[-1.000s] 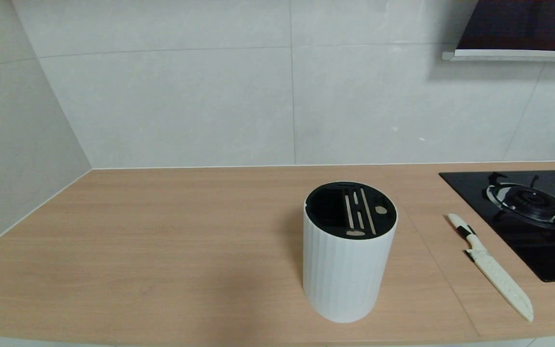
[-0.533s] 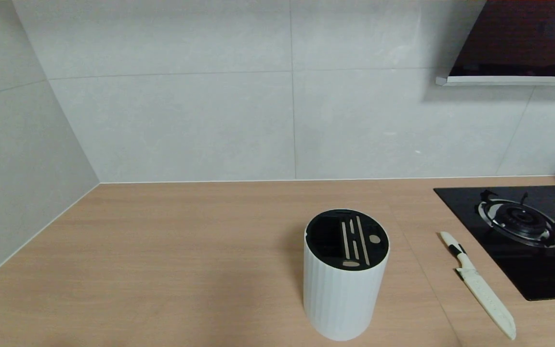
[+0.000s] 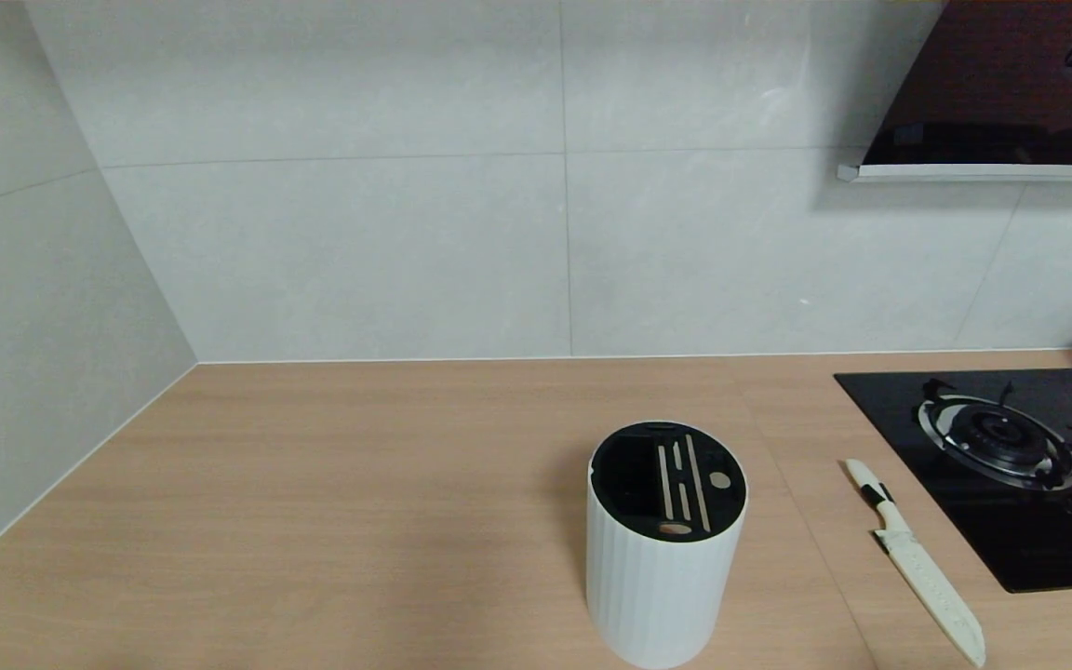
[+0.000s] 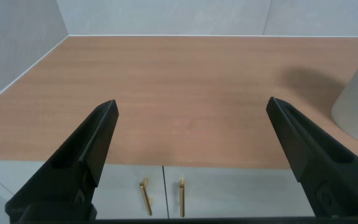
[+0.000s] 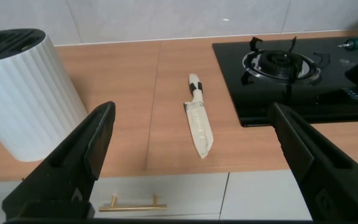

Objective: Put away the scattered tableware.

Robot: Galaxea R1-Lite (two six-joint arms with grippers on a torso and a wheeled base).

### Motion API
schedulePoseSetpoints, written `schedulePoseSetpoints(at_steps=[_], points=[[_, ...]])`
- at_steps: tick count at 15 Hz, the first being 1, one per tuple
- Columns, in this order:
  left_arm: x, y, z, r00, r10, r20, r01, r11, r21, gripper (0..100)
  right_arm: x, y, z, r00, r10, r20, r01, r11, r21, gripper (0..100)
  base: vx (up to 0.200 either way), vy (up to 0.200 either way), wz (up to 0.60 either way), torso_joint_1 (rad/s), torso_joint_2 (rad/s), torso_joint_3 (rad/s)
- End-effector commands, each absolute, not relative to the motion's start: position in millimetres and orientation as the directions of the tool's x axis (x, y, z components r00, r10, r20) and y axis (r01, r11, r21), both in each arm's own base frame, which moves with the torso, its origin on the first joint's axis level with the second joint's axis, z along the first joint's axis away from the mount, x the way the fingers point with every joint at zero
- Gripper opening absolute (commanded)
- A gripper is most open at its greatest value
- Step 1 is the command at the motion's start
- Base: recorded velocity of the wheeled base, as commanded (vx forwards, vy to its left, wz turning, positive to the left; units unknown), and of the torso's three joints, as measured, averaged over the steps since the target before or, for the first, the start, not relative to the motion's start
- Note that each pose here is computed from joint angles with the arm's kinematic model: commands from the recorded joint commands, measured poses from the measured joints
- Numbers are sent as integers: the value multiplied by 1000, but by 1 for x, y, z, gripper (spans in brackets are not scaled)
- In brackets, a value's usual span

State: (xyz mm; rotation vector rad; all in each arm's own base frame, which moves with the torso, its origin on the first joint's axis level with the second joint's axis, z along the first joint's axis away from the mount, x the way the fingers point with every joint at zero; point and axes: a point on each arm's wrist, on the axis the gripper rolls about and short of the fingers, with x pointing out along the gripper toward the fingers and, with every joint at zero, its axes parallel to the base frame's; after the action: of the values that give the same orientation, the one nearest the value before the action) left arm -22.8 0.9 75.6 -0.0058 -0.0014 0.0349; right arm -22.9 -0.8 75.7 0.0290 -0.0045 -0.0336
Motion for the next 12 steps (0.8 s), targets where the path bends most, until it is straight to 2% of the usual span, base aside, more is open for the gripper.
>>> schedulePoseSetpoints(at_steps=[1, 10, 11, 12], points=[[-23, 1, 76, 999, 34, 2, -34, 999, -6, 100, -23, -1, 76, 999, -32, 3, 32, 999, 29, 100, 0, 0, 0, 0, 0, 0], [-23, 1, 76, 999, 37, 2, -37, 999, -8, 100, -23, -1, 76, 1000, -31, 3, 31, 999, -21, 100, 0, 0, 0, 0, 0, 0], [-23, 1, 76, 999, 37, 2, -37, 999, -8, 100, -24, -1, 82, 999, -26, 34, 27, 999, -25, 100, 0, 0, 0, 0, 0, 0], [-23, 1, 76, 999, 35, 2, -35, 999, -9, 100, -34, -1, 118, 991, -17, 135, 19, 1000, -11, 100, 0, 0, 0, 0, 0, 0]])
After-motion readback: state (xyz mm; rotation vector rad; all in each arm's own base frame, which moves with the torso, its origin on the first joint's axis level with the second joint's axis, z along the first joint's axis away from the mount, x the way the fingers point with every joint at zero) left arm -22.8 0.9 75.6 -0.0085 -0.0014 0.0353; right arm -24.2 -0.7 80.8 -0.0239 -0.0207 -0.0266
